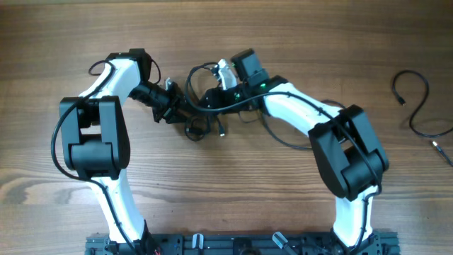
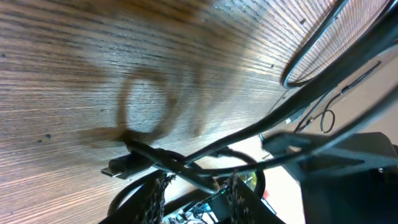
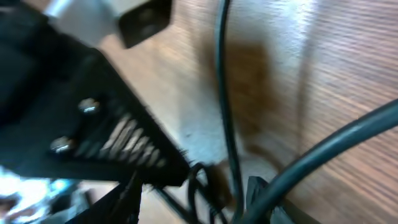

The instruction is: Untangle cables

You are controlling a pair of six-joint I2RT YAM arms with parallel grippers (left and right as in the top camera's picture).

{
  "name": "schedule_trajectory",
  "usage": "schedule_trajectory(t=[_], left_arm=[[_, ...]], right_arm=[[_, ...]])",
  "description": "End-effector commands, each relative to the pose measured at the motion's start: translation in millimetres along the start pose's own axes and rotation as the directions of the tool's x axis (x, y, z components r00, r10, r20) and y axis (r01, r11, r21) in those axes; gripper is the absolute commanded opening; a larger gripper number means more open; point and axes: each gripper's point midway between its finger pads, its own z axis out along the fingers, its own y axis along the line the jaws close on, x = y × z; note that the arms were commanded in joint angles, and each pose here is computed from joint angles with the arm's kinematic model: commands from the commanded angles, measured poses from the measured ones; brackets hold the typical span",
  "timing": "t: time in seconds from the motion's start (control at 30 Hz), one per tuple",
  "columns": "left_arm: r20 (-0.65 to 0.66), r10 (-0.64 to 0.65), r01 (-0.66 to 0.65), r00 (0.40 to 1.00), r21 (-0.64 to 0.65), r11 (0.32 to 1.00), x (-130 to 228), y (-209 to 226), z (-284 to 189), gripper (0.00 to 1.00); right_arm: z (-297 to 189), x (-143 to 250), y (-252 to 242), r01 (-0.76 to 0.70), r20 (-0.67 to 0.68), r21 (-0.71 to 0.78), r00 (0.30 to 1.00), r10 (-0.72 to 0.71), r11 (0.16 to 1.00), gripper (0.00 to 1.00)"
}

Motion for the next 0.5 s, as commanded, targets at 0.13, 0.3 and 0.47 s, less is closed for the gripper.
schedule_trajectory(t=[0.13,0.3,0.47], left_arm=[[-0.023,-0.010,0.010,1.000,0.010,1.000,3.6,-1.5,3.9,0.35],[-0.036,0.000,-0.001,0.999,-0.002,1.000,8.3,-4.7,9.4,0.31],[-0.052,0.001,-0.003,0.999,-0.035,0.999,15.2,-6.1,17.4,0.26]], right_arm=[[-4.7,29.5,23.3,0.046,-0.130,-0.206,0.989,-0.074,0.978,0.56],[-4.0,31.5,18.0,0.046,-0.135,-0.178,0.988,-0.071,0.983,0.56],[-3.9,30.4,18.3,0.051,-0.131,-0.179,0.989,-0.076,0.982,0.56]])
